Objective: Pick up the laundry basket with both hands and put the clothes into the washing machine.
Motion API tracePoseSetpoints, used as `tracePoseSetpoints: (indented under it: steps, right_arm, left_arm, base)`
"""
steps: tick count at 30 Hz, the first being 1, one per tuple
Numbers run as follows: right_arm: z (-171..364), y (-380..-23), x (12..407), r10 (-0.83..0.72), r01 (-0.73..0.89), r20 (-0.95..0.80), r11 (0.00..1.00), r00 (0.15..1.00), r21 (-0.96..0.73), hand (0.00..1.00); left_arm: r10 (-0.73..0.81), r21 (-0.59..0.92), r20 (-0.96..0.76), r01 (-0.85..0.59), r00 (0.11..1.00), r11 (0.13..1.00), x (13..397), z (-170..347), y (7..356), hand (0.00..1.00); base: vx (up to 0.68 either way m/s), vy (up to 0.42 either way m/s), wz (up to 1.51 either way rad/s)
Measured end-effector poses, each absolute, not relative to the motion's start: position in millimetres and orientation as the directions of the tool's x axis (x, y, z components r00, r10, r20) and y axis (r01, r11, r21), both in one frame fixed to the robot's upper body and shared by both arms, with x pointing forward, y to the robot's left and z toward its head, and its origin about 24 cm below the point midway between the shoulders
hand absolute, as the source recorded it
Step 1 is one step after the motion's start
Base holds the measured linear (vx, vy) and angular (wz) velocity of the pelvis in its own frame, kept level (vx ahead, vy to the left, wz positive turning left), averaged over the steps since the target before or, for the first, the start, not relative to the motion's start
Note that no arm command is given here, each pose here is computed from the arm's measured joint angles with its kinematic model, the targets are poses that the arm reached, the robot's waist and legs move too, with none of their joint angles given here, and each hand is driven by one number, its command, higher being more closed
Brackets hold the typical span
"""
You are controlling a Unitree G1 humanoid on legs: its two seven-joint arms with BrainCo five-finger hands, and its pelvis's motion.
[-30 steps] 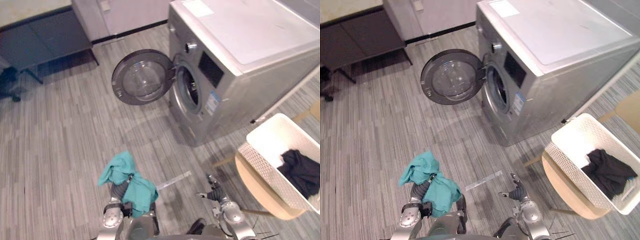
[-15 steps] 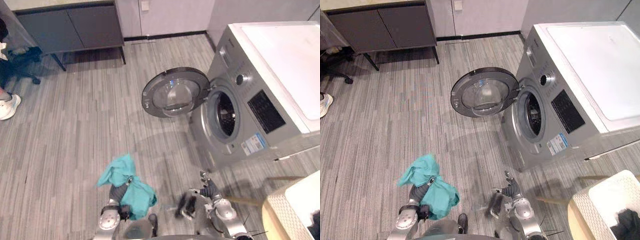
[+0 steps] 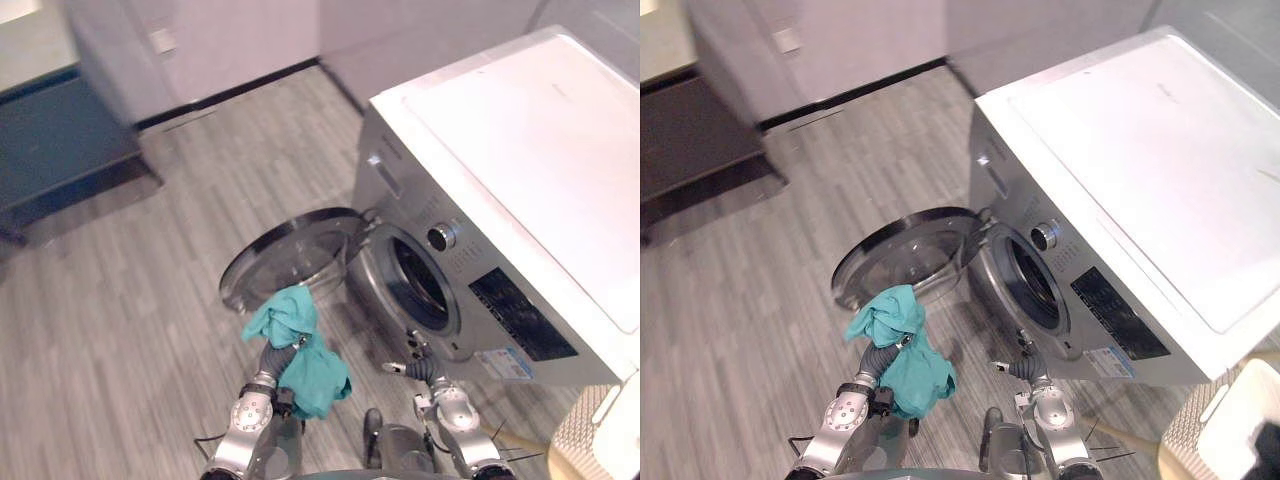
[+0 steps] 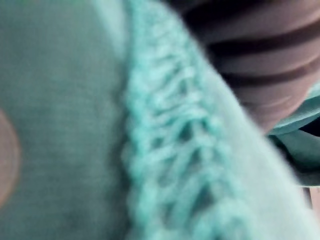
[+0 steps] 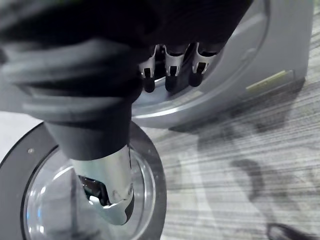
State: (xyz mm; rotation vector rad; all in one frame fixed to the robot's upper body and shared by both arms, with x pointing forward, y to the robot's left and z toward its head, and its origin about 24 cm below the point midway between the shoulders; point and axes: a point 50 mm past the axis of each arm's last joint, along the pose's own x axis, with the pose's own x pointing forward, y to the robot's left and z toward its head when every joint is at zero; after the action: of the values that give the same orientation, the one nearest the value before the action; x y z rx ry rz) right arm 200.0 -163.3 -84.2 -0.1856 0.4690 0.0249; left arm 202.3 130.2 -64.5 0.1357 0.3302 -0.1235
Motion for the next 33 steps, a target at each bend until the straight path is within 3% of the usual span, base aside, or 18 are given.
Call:
tracePoseSetpoints:
  steps: [7, 16, 24, 27, 33]
  right_arm:
    - [-84, -156, 201, -0.010, -0.068, -0.445, 0.985, 0.895, -0.160, 0.00]
    - [-101, -158, 184, -0.012, -0.100, -0.533, 0.978, 0.846, -0.181, 0.00]
    - [-104, -204, 180, -0.184, 0.029, -0.553, 0.960, 0.813, -0.278, 0.00]
    - [-108, -203, 178, -0.186, 0.030, -0.570, 0.962, 0.800, -0.273, 0.00]
    - [-82, -197, 223, -0.192, 0.070, -0.452, 0.960, 0.871, -0.272, 0.00]
  left_arm:
    - [-0.075, 0.162, -0.283, 0.125, 0.956, 0.979, 210, -54, 146, 1.00]
    - [-0.003, 0.190, -0.288, 0.060, 0.958, 0.980, 207, -53, 167, 1.00]
    - [0.052, 0.161, -0.289, -0.005, 0.956, 0.987, 214, -54, 167, 1.00]
    - [0.081, 0.174, -0.291, -0.030, 0.953, 0.984, 216, -55, 172, 1.00]
    - [0.130, 0.182, -0.210, -0.091, 0.969, 0.979, 241, -36, 180, 1.00]
  base:
    - [0.09, 0.288, -1.45]
    - [0.07, 0.010, -1.00]
    - [0.13, 0.043, -0.57]
    - [0.07, 0.152, -0.26]
    - [-0.11, 0.073, -0.36]
